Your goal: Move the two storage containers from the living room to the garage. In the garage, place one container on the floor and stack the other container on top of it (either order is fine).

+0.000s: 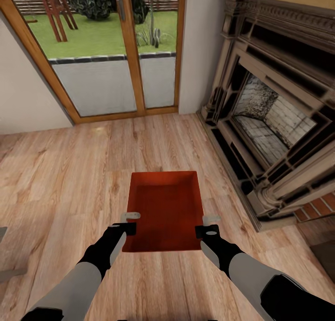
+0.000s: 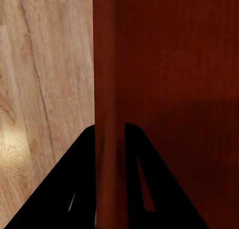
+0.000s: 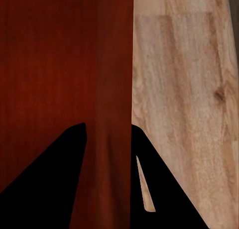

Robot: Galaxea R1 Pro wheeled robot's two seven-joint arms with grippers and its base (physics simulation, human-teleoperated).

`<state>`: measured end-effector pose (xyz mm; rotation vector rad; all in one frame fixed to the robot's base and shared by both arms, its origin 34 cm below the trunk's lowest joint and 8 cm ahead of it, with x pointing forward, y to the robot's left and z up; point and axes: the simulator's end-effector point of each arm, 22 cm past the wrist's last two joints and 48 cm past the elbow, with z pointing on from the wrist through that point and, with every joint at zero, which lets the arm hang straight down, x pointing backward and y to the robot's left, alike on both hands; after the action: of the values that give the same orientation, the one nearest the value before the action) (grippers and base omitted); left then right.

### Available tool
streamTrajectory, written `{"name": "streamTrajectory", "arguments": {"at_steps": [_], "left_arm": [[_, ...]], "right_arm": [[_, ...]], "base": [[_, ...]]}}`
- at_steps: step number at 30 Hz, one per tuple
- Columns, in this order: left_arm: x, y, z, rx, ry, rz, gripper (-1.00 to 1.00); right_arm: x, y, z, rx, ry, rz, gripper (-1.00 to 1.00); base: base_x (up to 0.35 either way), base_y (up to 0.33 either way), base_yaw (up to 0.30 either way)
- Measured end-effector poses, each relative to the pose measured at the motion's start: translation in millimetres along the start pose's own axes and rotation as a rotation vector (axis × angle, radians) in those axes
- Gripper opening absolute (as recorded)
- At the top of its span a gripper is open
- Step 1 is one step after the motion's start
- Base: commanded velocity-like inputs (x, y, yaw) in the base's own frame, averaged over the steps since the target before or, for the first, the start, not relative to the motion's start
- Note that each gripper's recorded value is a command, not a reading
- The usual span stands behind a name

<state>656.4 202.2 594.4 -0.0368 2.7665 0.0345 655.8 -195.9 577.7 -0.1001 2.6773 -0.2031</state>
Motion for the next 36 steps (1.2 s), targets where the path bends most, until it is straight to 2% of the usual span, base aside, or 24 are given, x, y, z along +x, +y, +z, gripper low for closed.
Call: {"name": "streamTrajectory", "arguments": {"at_steps": [36], "left_arm": [[-28.1, 1.0, -55.5, 0.0, -0.048, -0.003, -1.0]], "right_arm": [[-32.9, -10.1, -52.1, 0.005, -0.048, 0.005, -1.0]], "base": [[0.0, 0.0, 0.0]]}}
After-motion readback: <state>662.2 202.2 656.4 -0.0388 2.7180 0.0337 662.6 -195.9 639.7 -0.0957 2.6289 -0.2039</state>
